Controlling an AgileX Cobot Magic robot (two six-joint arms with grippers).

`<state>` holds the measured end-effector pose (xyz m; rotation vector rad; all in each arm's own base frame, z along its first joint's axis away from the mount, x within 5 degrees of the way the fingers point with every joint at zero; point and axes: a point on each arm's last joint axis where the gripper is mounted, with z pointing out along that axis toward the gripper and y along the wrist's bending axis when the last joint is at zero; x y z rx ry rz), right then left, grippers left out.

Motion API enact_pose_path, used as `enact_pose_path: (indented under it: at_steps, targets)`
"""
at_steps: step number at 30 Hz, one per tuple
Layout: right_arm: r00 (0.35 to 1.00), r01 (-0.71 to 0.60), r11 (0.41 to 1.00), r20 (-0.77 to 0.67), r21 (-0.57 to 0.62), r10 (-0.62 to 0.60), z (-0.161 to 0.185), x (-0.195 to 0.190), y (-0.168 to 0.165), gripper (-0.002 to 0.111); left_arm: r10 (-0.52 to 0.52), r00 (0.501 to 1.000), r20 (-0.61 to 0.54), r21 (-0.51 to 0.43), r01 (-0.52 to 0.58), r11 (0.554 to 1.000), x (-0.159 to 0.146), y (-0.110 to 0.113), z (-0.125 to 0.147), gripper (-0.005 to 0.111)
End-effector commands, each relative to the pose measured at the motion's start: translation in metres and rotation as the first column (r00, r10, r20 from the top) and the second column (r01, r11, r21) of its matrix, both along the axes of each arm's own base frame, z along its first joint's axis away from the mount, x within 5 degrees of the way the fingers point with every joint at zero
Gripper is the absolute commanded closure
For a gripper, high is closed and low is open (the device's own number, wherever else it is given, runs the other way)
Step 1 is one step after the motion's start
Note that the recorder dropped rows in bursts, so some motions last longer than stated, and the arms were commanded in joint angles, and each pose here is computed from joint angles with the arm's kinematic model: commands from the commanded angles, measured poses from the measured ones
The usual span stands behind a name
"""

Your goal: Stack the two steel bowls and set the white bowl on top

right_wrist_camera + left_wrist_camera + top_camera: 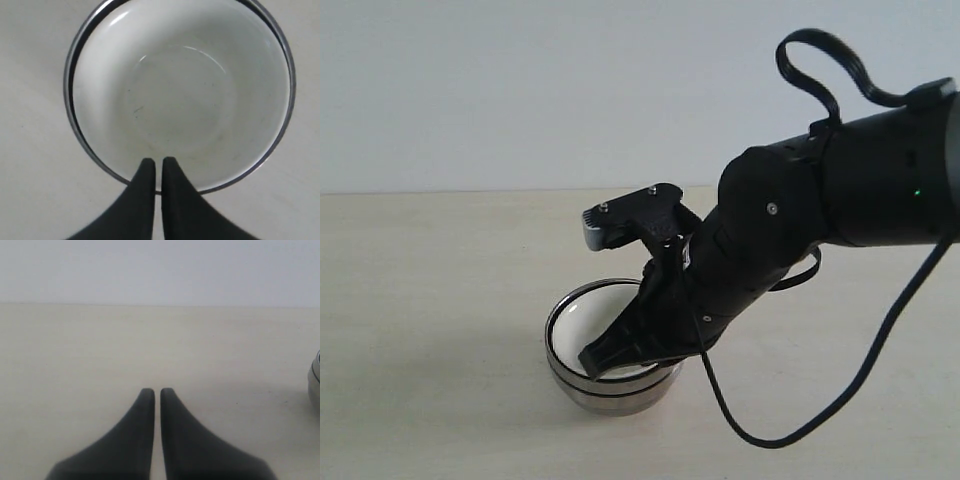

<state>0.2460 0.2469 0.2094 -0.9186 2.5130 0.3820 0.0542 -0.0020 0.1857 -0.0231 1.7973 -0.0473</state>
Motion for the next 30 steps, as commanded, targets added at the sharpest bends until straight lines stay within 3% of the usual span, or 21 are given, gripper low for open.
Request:
enact_pose_path:
  at_steps: [1, 20, 30]
  targets:
    - [1.0, -0.001, 1.0, 0.005, -0.021, 0.001, -0.012, 0.006, 0.003, 0.108, -0.003, 1.0, 0.007, -0.005, 0.003, 1.0, 0.0, 0.0, 0.0, 0.103]
    - [0.999, 0.013, 1.0, 0.039, 0.015, -0.014, -0.008, 0.008, 0.004, 0.108, -0.003, 1.0, 0.007, -0.005, 0.003, 1.0, 0.0, 0.0, 0.0, 0.103]
    - [0.988, 0.064, 0.976, 0.125, 0.206, -0.092, 0.027, 0.008, 0.007, 0.108, -0.003, 1.0, 0.007, -0.005, 0.003, 1.0, 0.0, 0.0, 0.0, 0.103]
